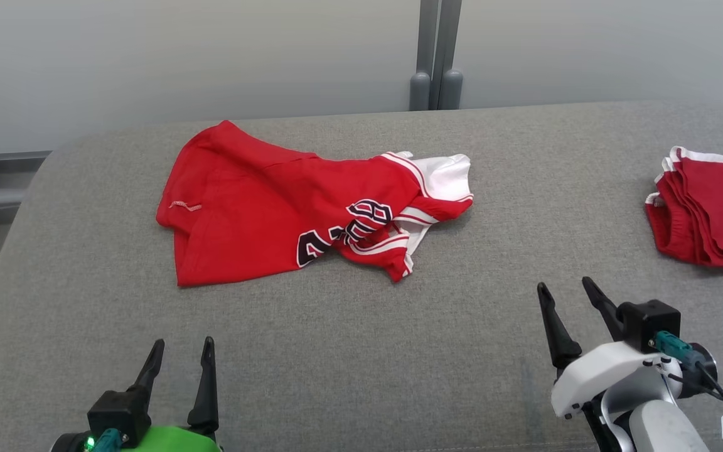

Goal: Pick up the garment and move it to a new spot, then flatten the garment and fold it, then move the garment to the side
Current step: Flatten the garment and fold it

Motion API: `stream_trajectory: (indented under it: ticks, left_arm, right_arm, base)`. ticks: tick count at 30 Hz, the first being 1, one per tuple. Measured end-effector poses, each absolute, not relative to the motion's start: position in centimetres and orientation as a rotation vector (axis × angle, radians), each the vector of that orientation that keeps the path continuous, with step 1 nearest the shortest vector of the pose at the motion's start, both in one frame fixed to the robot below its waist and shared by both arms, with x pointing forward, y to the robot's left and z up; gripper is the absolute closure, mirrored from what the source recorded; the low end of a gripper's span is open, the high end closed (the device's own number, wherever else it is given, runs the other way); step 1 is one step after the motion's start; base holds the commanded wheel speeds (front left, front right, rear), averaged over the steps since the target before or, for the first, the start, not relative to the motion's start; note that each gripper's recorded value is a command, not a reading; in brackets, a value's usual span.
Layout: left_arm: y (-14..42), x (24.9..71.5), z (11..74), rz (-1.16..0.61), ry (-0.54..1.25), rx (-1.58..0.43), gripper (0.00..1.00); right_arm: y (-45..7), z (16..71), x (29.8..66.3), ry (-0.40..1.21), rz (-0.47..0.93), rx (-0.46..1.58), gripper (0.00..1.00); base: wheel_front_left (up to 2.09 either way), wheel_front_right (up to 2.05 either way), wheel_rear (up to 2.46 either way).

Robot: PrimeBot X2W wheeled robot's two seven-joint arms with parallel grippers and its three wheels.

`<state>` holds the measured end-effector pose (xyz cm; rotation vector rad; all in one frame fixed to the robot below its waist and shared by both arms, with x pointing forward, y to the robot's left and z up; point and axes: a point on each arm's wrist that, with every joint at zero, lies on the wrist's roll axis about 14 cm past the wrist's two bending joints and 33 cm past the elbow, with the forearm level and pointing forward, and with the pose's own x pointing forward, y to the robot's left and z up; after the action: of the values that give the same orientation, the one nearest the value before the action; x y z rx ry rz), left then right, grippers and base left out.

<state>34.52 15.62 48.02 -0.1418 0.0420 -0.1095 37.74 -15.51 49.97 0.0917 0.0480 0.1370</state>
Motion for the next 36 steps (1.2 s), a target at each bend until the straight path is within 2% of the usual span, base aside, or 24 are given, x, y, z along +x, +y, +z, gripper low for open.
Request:
stream_trajectory:
  ticks: [4,7,12,20,28,32,36]
  left_arm:
    - [15.2,35.1,47.0,-0.122,0.111,-0.149,0.00]
    - [14.8,36.3,46.1,-0.133,0.189,-0.167,0.00]
    - [13.6,40.5,47.1,-0.178,0.248,-0.203,0.00]
    - [12.6,47.5,46.6,-0.185,0.401,-0.178,0.00]
    - [12.8,53.5,45.4,-0.186,0.516,-0.112,0.00]
    - [14.0,57.0,44.1,-0.151,0.578,-0.051,0.00]
    - [14.5,58.7,41.9,-0.134,0.646,-0.028,0.00]
  right_arm:
    - [-15.6,50.5,38.9,0.066,0.137,0.075,0.00]
    - [-15.2,50.0,40.2,0.143,0.151,0.058,0.00]
    - [-14.6,49.3,43.1,0.299,0.171,0.027,0.00]
    - [-13.3,49.3,48.3,0.451,0.213,-0.006,0.00]
    - [-12.0,48.8,52.6,0.512,0.251,-0.065,0.00]
    - [-12.2,49.0,55.7,0.483,0.247,-0.089,0.00]
    - [-12.5,47.7,57.0,0.491,0.245,-0.092,0.00]
  base:
    - [0.00,0.00,0.00]
    - [0.00,0.00,0.00]
    - [0.00,0.00,0.00]
    - [0.00,0.00,0.00]
    - [0.00,0.00,0.00]
    - [0.00,0.00,0.00]
    - [0.00,0.00,0.00]
